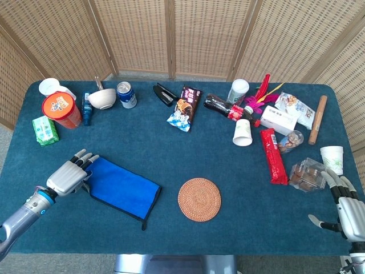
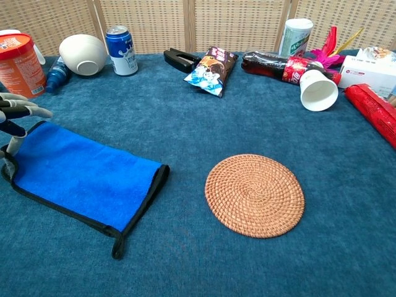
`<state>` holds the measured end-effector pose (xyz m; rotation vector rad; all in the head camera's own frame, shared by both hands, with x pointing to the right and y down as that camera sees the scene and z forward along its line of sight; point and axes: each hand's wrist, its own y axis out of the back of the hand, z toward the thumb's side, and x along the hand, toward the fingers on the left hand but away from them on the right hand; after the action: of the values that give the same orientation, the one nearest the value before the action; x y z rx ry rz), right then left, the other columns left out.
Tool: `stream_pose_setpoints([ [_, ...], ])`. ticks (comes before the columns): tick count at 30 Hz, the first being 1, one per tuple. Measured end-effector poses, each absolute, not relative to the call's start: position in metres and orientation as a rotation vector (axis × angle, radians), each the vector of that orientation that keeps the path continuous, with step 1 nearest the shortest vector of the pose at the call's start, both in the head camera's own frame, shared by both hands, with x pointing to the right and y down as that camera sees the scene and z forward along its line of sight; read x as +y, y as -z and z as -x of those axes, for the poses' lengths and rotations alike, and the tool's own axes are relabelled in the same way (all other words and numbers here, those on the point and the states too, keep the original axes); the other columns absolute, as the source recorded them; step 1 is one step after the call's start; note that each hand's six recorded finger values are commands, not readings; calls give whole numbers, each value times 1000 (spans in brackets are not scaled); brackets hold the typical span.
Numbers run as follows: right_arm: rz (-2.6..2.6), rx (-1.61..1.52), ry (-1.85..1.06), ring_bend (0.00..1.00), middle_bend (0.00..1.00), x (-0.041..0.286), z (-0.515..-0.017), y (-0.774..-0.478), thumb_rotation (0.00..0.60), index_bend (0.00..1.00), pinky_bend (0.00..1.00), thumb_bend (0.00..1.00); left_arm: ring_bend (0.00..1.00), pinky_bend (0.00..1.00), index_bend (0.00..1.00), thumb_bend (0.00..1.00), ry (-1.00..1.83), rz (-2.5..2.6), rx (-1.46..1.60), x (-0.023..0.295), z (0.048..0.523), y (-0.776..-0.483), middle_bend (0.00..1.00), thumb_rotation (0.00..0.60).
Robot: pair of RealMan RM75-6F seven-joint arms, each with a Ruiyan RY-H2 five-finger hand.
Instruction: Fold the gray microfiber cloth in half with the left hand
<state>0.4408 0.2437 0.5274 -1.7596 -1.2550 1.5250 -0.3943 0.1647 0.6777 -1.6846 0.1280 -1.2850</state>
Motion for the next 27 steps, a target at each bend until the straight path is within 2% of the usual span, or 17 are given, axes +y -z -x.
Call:
stream_pose_setpoints([
  [13, 1750, -1260, -1520, 0, 0, 243, -441, -526, 600, 0, 0, 0, 0, 26, 490, 550, 1299, 1687, 130, 166, 399, -676, 0, 600],
  [18, 1751, -1257, -1520, 0, 0, 244, -441, -526, 600, 0, 0, 0, 0, 22, 386, 549, 1316, 1684, 124, 167, 403, -675, 0, 600],
  [27, 1752, -1252, -1520, 0, 0, 244, -439, -526, 600, 0, 0, 0, 0, 16, 295, 550, 1348, 1673, 124, 167, 411, -673, 0, 600],
])
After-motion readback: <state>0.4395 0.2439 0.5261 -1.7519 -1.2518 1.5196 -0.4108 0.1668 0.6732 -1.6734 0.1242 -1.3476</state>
